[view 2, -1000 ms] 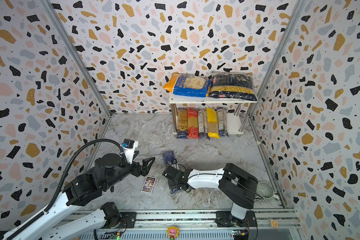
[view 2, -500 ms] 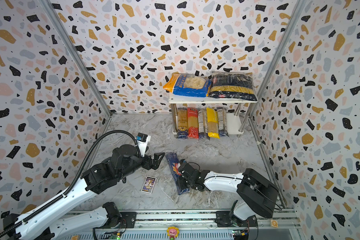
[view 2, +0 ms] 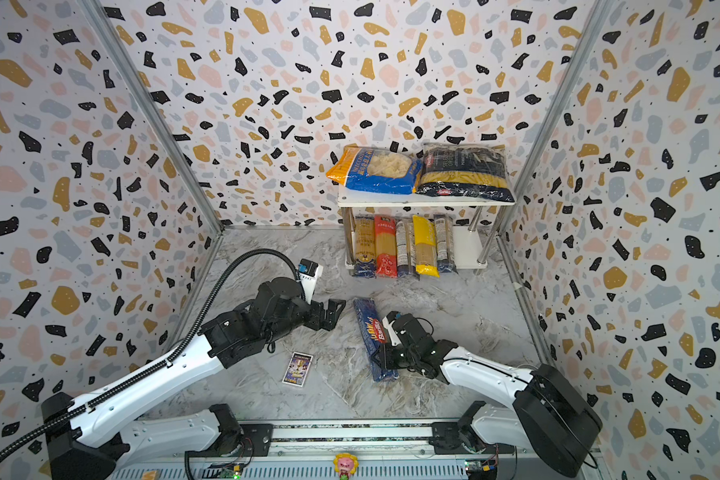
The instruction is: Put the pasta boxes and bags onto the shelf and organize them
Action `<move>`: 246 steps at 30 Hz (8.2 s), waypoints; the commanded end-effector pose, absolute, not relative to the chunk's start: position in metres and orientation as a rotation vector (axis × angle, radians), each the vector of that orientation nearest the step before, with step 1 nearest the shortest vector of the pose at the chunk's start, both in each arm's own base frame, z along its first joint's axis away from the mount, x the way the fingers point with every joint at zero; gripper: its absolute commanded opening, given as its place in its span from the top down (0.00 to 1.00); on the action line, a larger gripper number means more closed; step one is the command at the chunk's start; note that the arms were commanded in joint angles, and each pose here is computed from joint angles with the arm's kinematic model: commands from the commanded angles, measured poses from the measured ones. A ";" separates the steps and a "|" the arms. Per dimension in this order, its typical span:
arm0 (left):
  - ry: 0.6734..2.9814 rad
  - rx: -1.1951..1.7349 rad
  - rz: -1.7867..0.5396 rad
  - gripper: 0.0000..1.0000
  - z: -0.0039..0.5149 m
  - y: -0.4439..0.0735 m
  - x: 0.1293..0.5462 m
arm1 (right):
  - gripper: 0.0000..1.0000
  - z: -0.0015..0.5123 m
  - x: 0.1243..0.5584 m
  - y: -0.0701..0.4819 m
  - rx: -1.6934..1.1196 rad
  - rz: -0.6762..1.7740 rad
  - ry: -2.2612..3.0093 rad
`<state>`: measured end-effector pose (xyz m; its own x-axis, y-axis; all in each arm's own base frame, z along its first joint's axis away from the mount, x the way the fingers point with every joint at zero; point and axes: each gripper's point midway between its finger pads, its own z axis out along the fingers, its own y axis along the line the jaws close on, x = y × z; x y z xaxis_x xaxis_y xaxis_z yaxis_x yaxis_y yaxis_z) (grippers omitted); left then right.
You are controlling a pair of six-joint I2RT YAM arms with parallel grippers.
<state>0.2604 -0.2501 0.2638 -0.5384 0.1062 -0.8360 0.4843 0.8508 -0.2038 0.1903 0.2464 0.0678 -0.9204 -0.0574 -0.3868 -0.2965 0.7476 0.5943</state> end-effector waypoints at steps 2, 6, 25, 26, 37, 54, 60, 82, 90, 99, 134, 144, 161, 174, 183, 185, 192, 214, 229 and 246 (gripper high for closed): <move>2.028 0.378 -0.562 0.01 0.294 -0.251 0.267 | 0.72 0.128 0.209 0.261 -0.350 1.144 2.353; 2.041 0.361 -0.524 0.00 0.290 -0.243 0.266 | 0.72 0.146 0.220 0.248 -0.320 1.133 2.307; 1.987 0.408 -0.534 0.00 0.299 -0.234 0.255 | 0.73 0.233 0.329 0.142 -0.082 0.631 2.177; 1.982 0.416 -0.536 0.00 0.301 -0.235 0.255 | 0.73 0.234 0.337 0.134 -0.066 0.587 2.181; 1.975 0.479 -0.507 0.00 0.292 -0.245 0.261 | 0.73 0.231 0.413 0.078 0.033 0.276 2.177; 1.982 0.537 -0.484 0.01 0.285 -0.265 0.277 | 0.74 0.256 0.478 -0.020 0.138 0.140 2.084; 1.984 0.545 -0.484 0.00 0.285 -0.270 0.283 | 0.74 0.251 0.504 -0.032 0.134 0.075 2.095; 2.015 0.533 -0.480 0.00 0.273 -0.267 0.295 | 0.73 0.223 0.559 -0.051 0.085 -0.085 2.151; 2.006 0.533 -0.510 0.00 0.276 -0.268 0.297 | 0.67 0.204 0.566 -0.057 0.092 -0.142 2.188; 2.013 0.528 -0.522 0.01 0.274 -0.267 0.298 | 0.28 0.202 0.567 -0.060 0.112 -0.155 2.199; 2.000 0.131 -0.182 0.01 0.230 -0.159 0.291 | 0.01 0.233 0.361 0.052 0.028 0.162 2.183; 1.784 -0.103 -0.100 0.01 0.226 -0.100 0.275 | 0.01 0.229 0.321 0.091 -0.032 0.134 2.107; 1.707 -0.163 0.284 0.00 0.189 -0.060 0.282 | 0.01 0.204 0.299 0.078 -0.114 0.009 1.886; 1.592 -0.222 0.435 0.00 0.186 -0.011 0.273 | 0.01 0.193 0.302 0.065 -0.104 -0.047 1.760; 1.518 -0.304 0.413 0.00 0.172 0.017 0.275 | 0.01 0.197 0.301 0.007 0.087 -0.171 1.606; 1.521 -0.320 0.415 0.00 0.167 0.021 0.280 | 0.01 0.200 0.303 0.001 0.099 -0.152 1.561; 1.546 -0.266 0.458 0.01 0.160 0.017 0.302 | 0.01 0.173 0.325 0.006 0.061 -0.072 1.593; 1.659 -0.268 0.304 0.04 0.135 0.036 0.343 | 0.01 0.123 0.370 0.019 -0.079 -0.045 1.717; 1.656 -0.272 0.302 0.00 0.136 0.037 0.342 | 0.01 0.123 0.369 0.019 -0.085 -0.036 1.717; 1.655 -0.272 0.301 0.00 0.136 0.036 0.342 | 0.01 0.122 0.369 0.020 -0.087 -0.044 1.717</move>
